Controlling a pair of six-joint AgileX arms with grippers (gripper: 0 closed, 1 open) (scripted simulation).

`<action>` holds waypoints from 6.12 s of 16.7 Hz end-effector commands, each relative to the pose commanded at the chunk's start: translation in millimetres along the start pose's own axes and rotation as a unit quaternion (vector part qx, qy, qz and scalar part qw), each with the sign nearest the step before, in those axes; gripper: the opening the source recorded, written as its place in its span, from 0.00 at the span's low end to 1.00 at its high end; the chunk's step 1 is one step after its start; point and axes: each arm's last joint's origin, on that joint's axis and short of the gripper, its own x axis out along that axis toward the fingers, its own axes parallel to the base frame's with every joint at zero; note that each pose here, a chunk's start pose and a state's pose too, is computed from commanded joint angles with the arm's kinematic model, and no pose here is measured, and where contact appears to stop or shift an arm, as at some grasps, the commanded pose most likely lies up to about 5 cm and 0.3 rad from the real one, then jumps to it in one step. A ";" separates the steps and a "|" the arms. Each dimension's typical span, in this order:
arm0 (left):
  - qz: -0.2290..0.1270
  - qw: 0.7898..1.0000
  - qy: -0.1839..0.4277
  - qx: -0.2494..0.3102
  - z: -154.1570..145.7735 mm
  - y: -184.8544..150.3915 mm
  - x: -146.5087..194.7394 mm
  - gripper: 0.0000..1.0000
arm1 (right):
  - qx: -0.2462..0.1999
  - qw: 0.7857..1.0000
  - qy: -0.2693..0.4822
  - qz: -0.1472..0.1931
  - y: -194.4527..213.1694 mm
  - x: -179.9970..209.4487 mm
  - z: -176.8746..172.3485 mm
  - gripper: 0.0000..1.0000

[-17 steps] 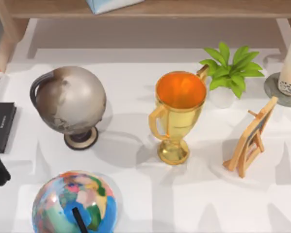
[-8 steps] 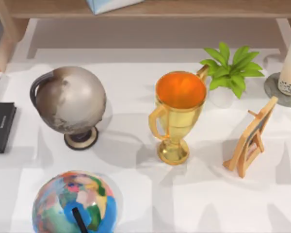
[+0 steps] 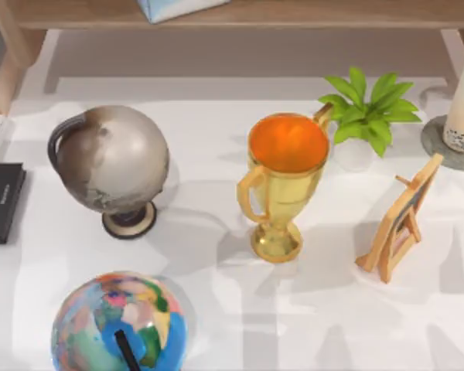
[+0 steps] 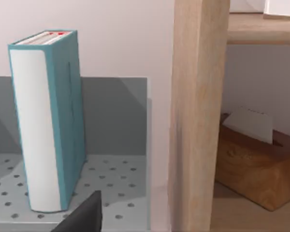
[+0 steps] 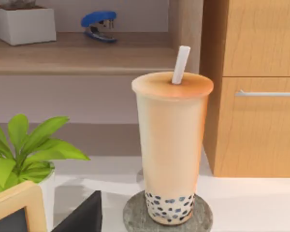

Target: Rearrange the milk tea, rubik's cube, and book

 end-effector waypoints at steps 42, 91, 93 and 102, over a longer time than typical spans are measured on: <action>-0.002 1.000 0.022 -0.007 -76.8 132.2 239.3 0.17 | 0.000 1.000 0.000 0.000 0.0 0.0 0.0 1.00; -0.194 0.683 0.185 0.679 -221.4 74.7 -2.9 0.00 | 0.000 1.000 0.000 0.000 0.0 0.0 0.0 1.00; -0.202 0.677 0.188 0.682 -227.6 72.1 -7.7 0.00 | 0.000 1.000 0.000 0.000 0.0 0.0 0.0 1.00; -0.171 0.671 0.177 0.700 -214.2 77.2 -3.3 0.00 | 0.000 1.000 0.000 0.000 0.0 0.0 0.0 1.00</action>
